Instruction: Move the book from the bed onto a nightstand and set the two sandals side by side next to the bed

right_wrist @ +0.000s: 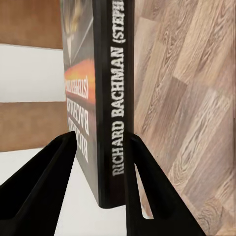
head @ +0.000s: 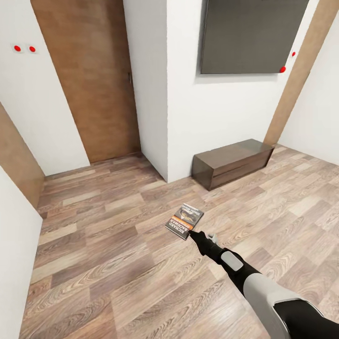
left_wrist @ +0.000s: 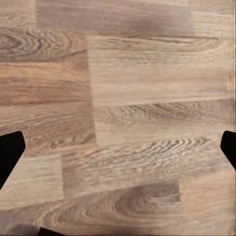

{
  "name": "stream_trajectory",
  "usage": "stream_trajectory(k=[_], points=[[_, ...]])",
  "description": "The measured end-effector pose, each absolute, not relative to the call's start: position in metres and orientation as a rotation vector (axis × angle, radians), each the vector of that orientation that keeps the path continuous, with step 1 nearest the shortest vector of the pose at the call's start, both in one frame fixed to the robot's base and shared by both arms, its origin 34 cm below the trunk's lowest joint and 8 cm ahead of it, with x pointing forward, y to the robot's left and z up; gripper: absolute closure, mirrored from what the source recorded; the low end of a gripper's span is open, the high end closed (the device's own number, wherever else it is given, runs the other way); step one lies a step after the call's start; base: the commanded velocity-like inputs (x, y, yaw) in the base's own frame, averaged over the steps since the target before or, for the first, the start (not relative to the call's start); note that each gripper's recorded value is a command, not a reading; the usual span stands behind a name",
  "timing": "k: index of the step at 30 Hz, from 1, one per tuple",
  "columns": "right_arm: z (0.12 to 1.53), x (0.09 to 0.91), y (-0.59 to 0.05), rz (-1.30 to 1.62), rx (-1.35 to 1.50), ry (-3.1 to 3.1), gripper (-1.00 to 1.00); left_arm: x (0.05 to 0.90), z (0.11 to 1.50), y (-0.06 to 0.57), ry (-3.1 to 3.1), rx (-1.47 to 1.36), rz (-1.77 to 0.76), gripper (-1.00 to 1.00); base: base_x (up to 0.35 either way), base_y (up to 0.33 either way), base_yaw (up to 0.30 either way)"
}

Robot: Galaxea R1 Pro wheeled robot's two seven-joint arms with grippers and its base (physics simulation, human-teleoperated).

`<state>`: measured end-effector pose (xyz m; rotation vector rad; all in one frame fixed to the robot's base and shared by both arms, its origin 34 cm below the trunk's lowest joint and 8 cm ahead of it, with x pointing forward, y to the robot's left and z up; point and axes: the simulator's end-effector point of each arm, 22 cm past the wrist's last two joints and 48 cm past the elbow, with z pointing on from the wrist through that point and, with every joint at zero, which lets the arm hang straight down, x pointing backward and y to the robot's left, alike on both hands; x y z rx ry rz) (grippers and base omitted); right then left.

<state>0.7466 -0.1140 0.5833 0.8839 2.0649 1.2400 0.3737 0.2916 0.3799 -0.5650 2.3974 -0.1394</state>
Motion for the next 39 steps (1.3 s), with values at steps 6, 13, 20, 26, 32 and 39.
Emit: stream_trajectory(k=[6, 13, 20, 26, 32, 39], points=[[0.5833, 0.7466, -0.1140, 1.240, 0.884, 2.065, 1.00, 0.3737, 0.3799, 0.2917, 2.397, -0.565, -0.139, -1.00, 0.243, -0.065, -0.269], [0.5833, 0.7465, -0.1139, 1.240, 0.884, 2.065, 1.00, 0.3737, 0.3800, 0.2922, 2.397, -0.565, -0.138, -1.00, 0.248, -0.014, -0.270], [0.5833, 0.7465, -0.1140, 1.240, 0.884, 2.065, 1.00, 0.3738, 0.3801, 0.2935, 2.397, -0.564, -0.136, -1.00, 0.260, -0.002, -0.270], [0.5833, 0.7465, -0.1140, 1.240, 0.884, 2.065, 1.00, 0.3738, 0.3801, 0.2947, 2.397, -0.563, -0.134, -1.00, 0.272, 0.000, -0.270], [0.5833, 0.7465, -0.1139, 1.240, 0.884, 2.065, 1.00, 0.3738, 0.3802, 0.2951, 2.397, -0.563, -0.134, -1.00, 0.276, 0.000, -0.271], [0.5833, 0.7464, -0.1138, 1.241, 0.884, 2.066, 1.00, 0.3738, 0.3802, 0.2949, 2.397, -0.563, -0.134, -1.00, 0.276, 0.000, -0.271]])
